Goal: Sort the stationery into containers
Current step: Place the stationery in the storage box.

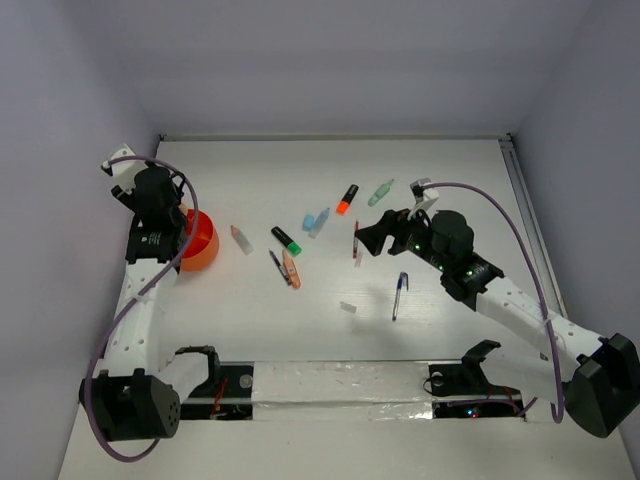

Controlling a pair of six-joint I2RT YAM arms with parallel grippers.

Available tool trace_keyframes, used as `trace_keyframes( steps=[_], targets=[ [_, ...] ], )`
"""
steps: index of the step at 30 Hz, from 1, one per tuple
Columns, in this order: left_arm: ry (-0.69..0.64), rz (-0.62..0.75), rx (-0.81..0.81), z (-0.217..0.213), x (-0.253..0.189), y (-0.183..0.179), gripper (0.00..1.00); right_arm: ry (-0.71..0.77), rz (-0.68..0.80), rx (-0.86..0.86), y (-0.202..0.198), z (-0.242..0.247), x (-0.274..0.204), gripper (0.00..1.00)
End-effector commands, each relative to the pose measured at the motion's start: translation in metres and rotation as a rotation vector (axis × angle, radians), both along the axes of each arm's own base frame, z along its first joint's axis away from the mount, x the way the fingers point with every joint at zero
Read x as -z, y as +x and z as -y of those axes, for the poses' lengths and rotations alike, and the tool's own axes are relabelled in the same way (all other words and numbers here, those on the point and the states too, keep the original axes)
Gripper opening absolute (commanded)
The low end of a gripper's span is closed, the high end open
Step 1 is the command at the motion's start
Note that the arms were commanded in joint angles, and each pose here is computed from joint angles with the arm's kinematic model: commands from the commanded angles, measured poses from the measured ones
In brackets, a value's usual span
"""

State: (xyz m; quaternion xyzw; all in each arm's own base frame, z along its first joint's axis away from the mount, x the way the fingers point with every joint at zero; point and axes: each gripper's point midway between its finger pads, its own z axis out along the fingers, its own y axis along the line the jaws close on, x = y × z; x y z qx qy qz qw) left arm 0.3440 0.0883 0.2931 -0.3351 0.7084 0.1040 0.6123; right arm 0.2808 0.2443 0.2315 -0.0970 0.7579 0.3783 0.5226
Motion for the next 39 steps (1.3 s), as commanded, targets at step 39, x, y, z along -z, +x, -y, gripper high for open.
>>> trace_keyframes(
  steps=[39],
  targets=[
    [0.14,-0.135,0.008,-0.015,0.072,0.029,0.0,0.027,0.026,0.024,0.008,-0.002,-0.005,0.87]
  ],
)
